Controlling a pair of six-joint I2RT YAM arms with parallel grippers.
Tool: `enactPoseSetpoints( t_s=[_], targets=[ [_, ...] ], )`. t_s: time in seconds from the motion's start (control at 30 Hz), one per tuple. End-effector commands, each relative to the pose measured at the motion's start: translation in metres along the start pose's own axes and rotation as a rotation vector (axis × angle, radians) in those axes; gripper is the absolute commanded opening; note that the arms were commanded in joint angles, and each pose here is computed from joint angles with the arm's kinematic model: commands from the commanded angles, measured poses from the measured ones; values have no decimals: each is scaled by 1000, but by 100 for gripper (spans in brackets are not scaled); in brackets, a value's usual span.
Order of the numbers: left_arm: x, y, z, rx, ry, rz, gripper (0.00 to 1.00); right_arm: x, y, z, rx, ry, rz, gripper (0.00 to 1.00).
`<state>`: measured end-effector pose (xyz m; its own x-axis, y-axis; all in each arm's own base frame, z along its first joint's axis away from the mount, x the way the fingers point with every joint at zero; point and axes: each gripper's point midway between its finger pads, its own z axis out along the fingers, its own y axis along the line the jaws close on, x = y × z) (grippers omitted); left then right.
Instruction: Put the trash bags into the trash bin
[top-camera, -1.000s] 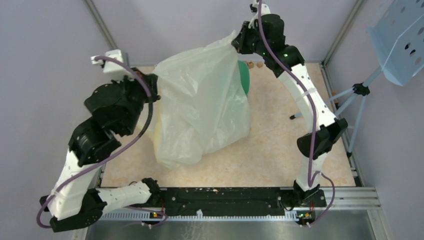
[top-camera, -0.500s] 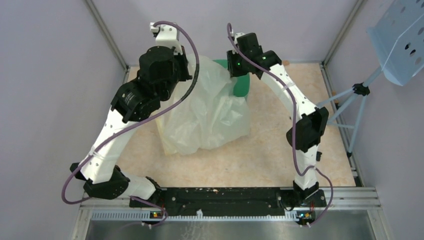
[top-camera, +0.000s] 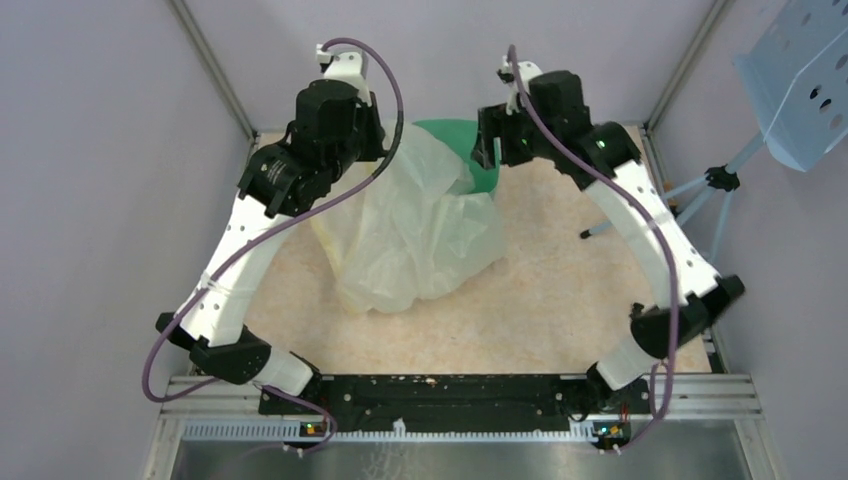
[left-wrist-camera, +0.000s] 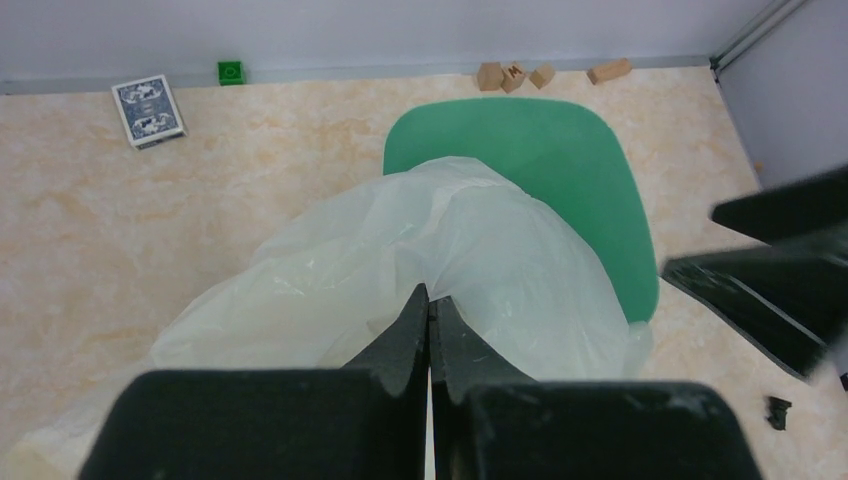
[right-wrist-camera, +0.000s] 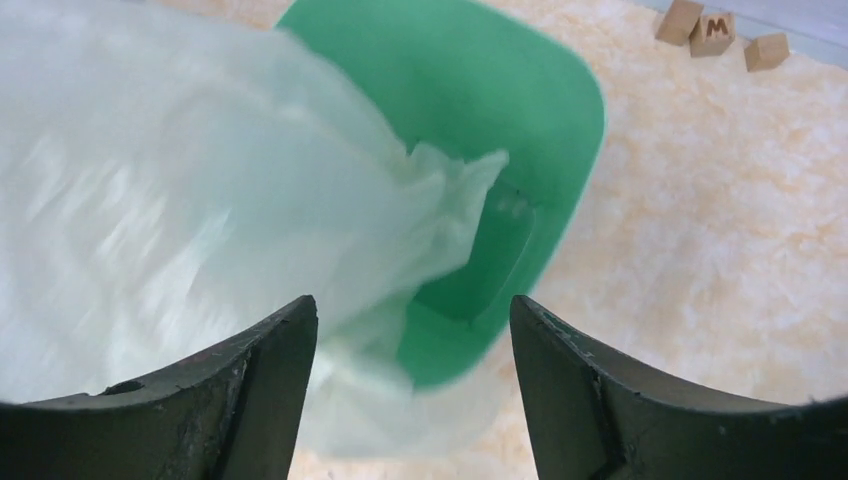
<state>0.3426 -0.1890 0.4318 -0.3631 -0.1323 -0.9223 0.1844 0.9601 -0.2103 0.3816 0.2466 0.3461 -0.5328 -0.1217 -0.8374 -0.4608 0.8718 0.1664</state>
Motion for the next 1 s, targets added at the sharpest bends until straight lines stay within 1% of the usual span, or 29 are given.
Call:
enactPoseSetpoints(
  t_s=[0.0, 0.17, 0.3, 0.4, 0.43, 0.57, 0.83, 0.87, 0.9, 0.93, 0.97],
  targets=[
    [-9, -4, 0, 45, -9, -34, 0, 9, 17, -64, -98, -80, 2, 71],
    [-8, 3, 3, 27, -1, -42, 0, 80, 31, -84, -241, -8, -6, 75],
    [-8, 5, 3, 32, 2, -44, 0, 120, 37, -82, -314, 5, 0, 78],
    [-6, 6, 3, 34, 13, -45, 0, 131, 34, -69, -308, 1, 14, 79],
    [-3, 5, 2, 42, 26, -54, 0, 133, 28, -57, -282, 7, 24, 79],
    [-1, 7, -1, 43, 28, -72, 0, 138, 10, -37, -197, 50, 24, 79],
    [1, 10, -11, 45, 6, -125, 0, 137, 10, -11, -226, 52, 20, 79],
    [1, 9, -11, 46, 4, -126, 0, 134, 12, -10, -232, 44, 22, 76],
    [0, 9, -11, 46, 3, -125, 0, 131, 14, -10, -243, 36, 24, 69],
    [0, 10, -11, 43, 4, -126, 0, 126, 17, -11, -258, 25, 26, 55],
    [0, 10, -11, 44, 4, -128, 0, 121, 20, -14, -271, 12, 31, 38]
  ],
)
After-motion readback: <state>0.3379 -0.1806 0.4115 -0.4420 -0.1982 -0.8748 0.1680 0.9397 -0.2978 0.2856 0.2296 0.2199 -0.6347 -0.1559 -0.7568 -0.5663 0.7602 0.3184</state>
